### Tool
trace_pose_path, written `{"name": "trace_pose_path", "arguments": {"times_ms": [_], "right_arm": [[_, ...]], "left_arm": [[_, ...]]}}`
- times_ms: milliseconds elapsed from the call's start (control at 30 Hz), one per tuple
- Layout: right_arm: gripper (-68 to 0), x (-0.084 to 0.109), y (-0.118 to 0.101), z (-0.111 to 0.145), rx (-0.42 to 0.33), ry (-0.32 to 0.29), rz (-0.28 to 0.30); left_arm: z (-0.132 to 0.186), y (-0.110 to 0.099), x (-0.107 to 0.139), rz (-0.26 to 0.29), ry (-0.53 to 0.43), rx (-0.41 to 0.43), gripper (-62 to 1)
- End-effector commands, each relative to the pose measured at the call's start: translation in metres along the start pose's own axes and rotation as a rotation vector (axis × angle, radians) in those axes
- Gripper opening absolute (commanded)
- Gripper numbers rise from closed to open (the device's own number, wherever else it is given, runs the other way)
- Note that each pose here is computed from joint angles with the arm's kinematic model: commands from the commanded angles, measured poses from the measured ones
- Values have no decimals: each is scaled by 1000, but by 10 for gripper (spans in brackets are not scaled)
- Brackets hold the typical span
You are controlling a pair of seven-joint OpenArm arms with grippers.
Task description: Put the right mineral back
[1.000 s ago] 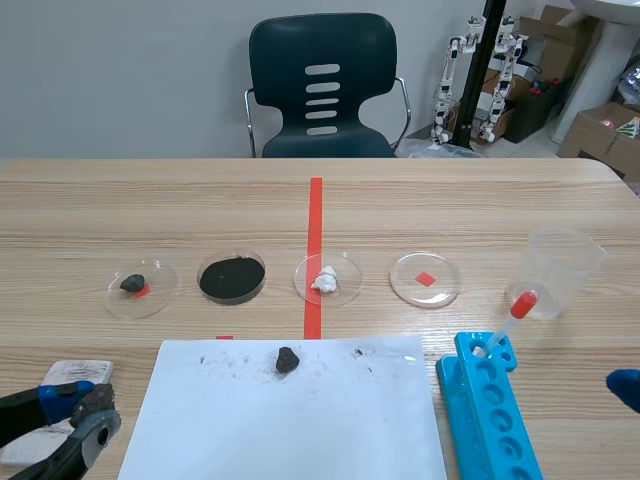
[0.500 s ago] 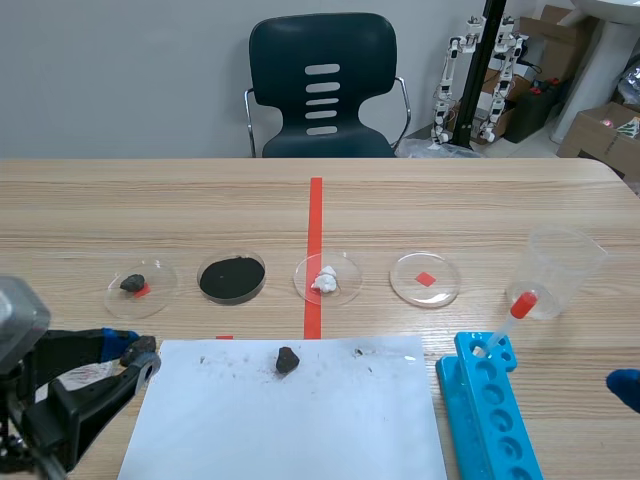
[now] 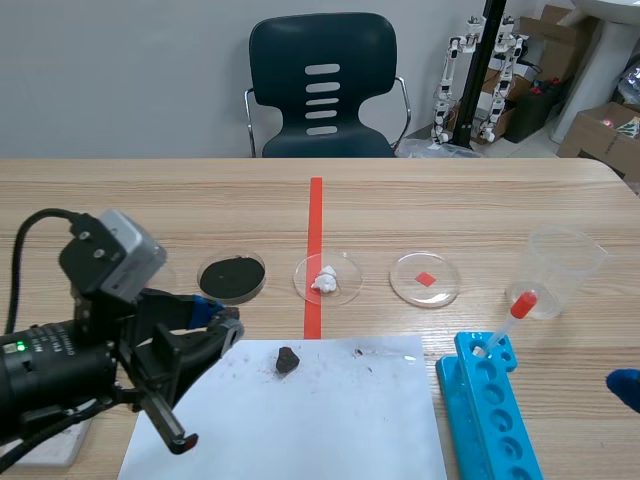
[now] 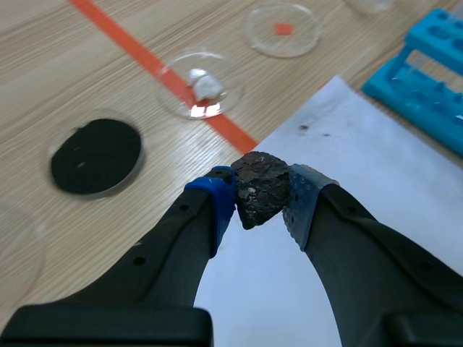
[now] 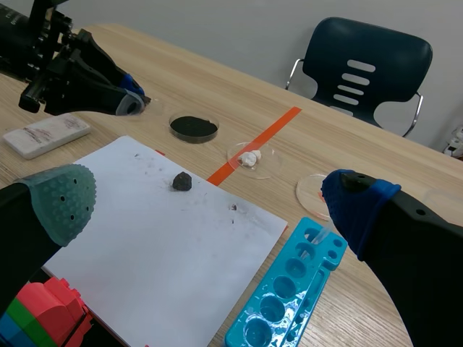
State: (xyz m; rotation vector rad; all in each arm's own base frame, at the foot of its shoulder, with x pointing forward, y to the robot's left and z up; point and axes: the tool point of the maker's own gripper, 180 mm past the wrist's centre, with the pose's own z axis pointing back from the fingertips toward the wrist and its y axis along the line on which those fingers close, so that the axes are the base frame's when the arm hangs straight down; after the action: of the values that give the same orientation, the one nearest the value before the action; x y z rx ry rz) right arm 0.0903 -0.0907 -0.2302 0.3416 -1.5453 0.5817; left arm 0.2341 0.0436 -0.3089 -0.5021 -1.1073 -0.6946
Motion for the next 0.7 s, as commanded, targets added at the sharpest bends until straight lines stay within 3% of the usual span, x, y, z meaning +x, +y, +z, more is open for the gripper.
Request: {"name": "trace_pose_path", "arguments": {"times_ms": [0,233,433,533,667], "right_arm": [[4,10,-2,-4,0,-41,5],[4,10,-2,-4,0,-41,5],[4,10,-2,-4,0,-41,5],[4,10,-2,-4,0,-41,5],[4,10,-2,-4,0,-41,5]], "left_arm": [[-10,-9,17,8,-55,-20,-539],[-59,-58,37,25,-99,-151,-539],[-107,-84,33,60,-78,-195,-539],[-125,-91,30,69,-59,-215,-539],[-142,-81,22,72,-26,-162,-539]]}}
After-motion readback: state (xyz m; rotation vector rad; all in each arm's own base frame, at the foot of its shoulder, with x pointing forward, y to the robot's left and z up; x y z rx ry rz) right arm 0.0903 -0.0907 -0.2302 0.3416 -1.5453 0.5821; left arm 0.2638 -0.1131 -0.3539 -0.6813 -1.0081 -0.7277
